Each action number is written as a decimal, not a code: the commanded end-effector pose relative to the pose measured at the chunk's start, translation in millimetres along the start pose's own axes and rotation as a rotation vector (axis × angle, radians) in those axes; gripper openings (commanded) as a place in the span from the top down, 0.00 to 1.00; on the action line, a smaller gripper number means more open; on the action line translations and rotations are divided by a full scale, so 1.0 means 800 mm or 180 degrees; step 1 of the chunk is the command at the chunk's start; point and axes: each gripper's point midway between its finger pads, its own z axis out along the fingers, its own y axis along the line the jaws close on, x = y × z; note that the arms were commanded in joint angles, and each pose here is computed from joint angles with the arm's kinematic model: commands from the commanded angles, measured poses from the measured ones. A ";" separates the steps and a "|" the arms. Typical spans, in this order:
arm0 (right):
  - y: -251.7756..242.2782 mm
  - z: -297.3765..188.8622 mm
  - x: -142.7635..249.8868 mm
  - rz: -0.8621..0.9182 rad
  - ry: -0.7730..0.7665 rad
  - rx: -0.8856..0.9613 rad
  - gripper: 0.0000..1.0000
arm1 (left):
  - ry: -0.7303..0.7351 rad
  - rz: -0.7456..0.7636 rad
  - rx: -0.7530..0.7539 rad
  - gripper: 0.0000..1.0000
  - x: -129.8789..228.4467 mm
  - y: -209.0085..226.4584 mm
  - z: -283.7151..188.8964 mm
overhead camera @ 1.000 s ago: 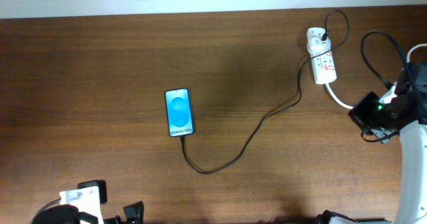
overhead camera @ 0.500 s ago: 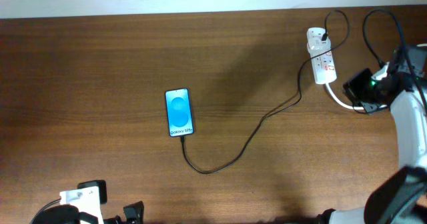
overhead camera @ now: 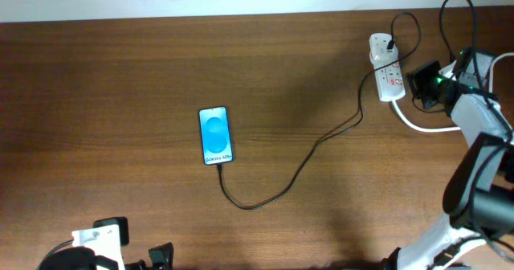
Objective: Plug charger to phone and switch on socket
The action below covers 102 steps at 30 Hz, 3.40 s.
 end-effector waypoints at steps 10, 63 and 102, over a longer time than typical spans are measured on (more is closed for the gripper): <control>-0.015 0.048 -0.017 0.0410 -0.0081 -0.0193 0.96 | -0.0008 -0.0051 0.0026 0.01 0.001 -0.001 0.000; -0.001 0.096 -0.010 -0.0552 -0.0604 0.0063 0.96 | -0.0008 -0.0051 0.0026 0.00 0.001 -0.001 0.000; 0.008 0.116 -0.017 -0.1946 -0.0320 0.0235 0.96 | -0.0008 -0.0051 0.0026 0.01 0.001 -0.001 0.000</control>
